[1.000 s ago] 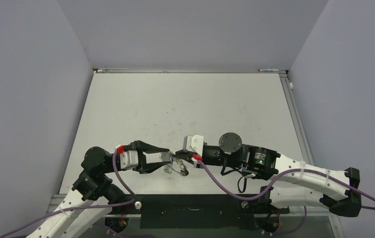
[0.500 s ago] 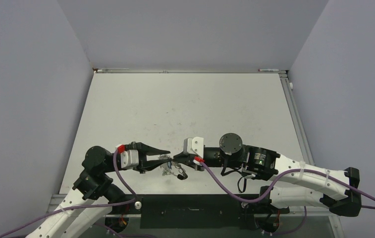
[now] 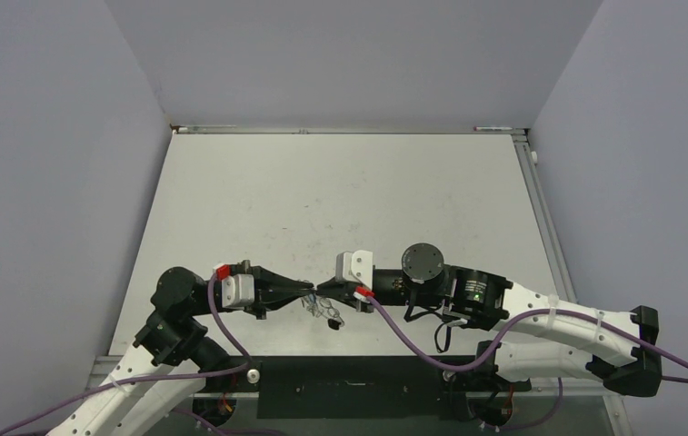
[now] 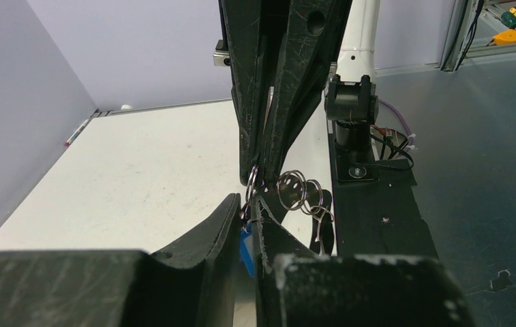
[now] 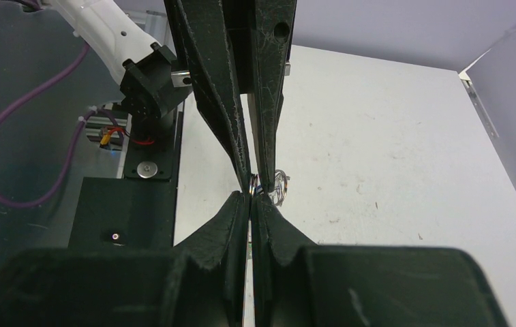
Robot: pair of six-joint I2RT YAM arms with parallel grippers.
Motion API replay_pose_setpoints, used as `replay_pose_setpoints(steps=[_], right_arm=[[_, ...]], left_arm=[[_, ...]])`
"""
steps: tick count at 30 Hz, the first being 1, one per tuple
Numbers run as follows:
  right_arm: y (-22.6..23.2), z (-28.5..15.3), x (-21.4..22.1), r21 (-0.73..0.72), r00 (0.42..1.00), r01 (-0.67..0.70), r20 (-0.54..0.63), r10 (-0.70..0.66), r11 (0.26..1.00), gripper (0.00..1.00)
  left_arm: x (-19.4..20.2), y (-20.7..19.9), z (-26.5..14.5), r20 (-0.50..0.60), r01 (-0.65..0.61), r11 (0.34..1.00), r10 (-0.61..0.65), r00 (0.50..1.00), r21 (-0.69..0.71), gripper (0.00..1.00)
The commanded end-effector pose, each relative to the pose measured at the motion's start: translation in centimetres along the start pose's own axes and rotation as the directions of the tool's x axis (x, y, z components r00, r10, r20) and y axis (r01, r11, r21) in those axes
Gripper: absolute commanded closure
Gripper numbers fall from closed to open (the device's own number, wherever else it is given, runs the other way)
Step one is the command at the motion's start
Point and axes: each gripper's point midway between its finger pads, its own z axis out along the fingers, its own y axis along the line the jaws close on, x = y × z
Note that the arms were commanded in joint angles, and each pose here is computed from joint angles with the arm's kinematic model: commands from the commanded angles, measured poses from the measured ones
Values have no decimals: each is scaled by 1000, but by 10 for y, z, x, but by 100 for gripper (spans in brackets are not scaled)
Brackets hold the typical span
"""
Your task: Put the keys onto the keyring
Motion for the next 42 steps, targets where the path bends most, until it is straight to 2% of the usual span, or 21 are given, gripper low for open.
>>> replay_pose_setpoints(steps=[1, 3, 5, 9, 13, 14, 20, 24, 28, 31, 35, 39, 42], right_arm=[[-2, 3, -45, -11, 988, 37, 153, -35, 999, 95], [-2, 3, -46, -13, 988, 38, 153, -35, 999, 95], [-1, 3, -46, -14, 987, 37, 155, -34, 999, 95], [-1, 4, -44, -17, 988, 36, 150, -33, 999, 95], [-4, 4, -38, 2, 992, 24, 121, -24, 1000, 93], [-5, 3, -36, 9, 994, 21, 108, -22, 1000, 91], [-13, -9, -25, 49, 999, 35, 0, -35, 998, 53], [-18, -16, -18, 59, 995, 50, -91, -45, 997, 44], [-26, -17, -8, 73, 980, 74, -192, -59, 995, 45], [-30, -13, 1, 68, 962, 88, -265, -67, 994, 54], [-31, -2, 16, 37, 933, 91, -353, -72, 995, 58], [-34, 5, 23, 41, 918, 94, -390, -71, 995, 66], [-36, 7, 25, 42, 914, 97, -399, -72, 994, 69]], left_arm=[[-10, 3, 2, 36, -25, 1000, 25, 999, -4, 92], [-10, 3, 2, 35, -24, 1000, 24, 999, -2, 92], [-11, 3, 2, 37, -27, 1000, 27, 999, -2, 100], [-11, 2, 1, 34, -29, 1000, 29, 999, -3, 100], [-8, 12, -1, -2, -35, 997, 35, 999, -61, 100], [-6, 14, -1, -12, -33, 997, 33, 999, -71, 100], [0, 25, -1, -48, -20, 992, 15, 999, -121, 100], [2, 29, 0, -58, -17, 991, 9, 998, -134, 100], [11, 29, 0, -92, 7, 991, -20, 996, -136, 100], [14, 30, 0, -101, 18, 991, -32, 994, -136, 100], [17, 30, 1, -112, 32, 991, -47, 993, -132, 100], [16, 29, 2, -111, 31, 991, -46, 993, -132, 100], [16, 29, 1, -111, 30, 991, -45, 993, -132, 100]])
